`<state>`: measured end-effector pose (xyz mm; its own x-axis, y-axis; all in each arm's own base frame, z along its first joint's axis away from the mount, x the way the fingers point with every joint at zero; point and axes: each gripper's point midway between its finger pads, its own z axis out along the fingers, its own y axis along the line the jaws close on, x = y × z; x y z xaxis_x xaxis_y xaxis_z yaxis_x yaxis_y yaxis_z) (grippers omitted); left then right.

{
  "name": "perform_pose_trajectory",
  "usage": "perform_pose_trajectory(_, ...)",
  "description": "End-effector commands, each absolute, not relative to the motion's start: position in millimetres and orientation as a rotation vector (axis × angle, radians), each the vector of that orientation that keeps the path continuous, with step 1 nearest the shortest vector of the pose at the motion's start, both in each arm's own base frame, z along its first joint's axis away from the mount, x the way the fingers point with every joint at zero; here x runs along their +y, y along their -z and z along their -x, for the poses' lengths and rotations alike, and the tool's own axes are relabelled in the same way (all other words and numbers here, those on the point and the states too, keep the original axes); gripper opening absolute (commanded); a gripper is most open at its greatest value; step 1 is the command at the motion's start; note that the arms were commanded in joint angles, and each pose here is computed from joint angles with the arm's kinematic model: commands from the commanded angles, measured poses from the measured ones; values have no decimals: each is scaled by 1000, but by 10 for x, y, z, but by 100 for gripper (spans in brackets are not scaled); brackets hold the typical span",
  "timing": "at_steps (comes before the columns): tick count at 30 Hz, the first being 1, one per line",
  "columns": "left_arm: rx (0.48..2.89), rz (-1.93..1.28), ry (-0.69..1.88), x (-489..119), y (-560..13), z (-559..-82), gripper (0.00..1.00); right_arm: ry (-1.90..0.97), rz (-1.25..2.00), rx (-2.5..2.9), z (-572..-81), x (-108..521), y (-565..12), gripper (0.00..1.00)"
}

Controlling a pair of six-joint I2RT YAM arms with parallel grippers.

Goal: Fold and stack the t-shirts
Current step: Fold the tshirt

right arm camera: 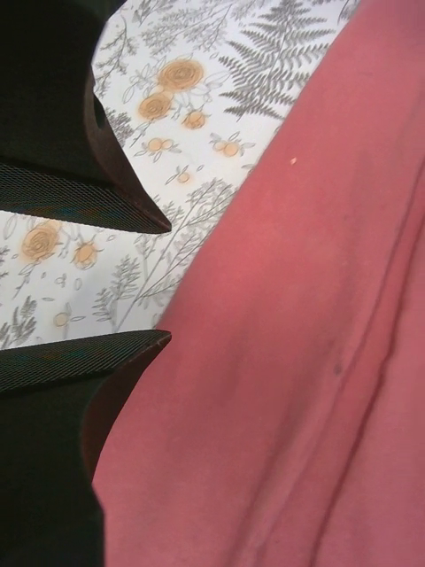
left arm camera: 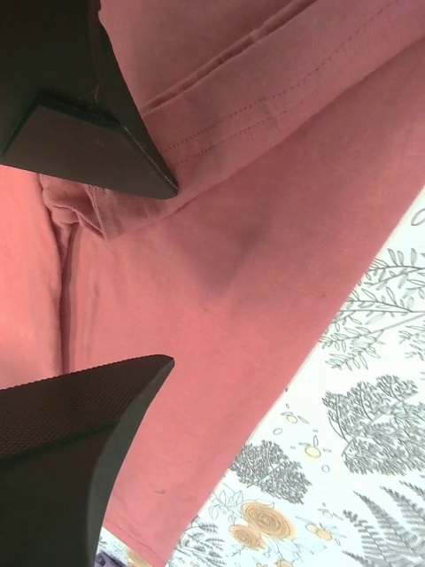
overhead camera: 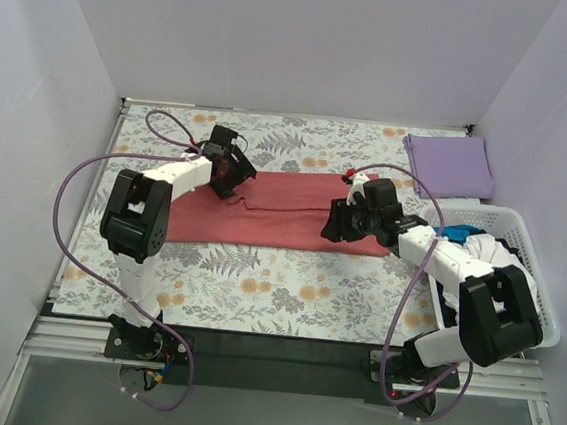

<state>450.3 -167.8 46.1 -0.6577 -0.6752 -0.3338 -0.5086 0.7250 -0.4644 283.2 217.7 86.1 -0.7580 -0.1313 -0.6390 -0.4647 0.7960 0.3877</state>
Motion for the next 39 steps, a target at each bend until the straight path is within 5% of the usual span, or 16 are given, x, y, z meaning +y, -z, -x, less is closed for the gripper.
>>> perform_pose_trajectory(1, 2299, 845, 454, -1605, -1032, -4697, 71, -803, 580, 2191, -3087, 2527, -1289, 54)
perform_pose_trajectory(7, 2164, 836, 375, -1290, -1562, -4658, 79, -842, 672, 2146, -3209, 2858, -1383, 54)
perform_pose_trajectory(14, 2179, 910, 286, -990, -1342, -4406, 94, -868, 717, 2183, -3047, 2957, -1214, 54)
perform_pose_trajectory(31, 2343, 936, 321, -1145, -550, -4594, 90, -849, 744, 2192, -2910, 2894, -1059, 54)
perform_pose_trajectory(39, 2340, 922, 369, -1233, -607, -4739, 84, -805, 740, 2190, -2919, 2823, -1035, 54)
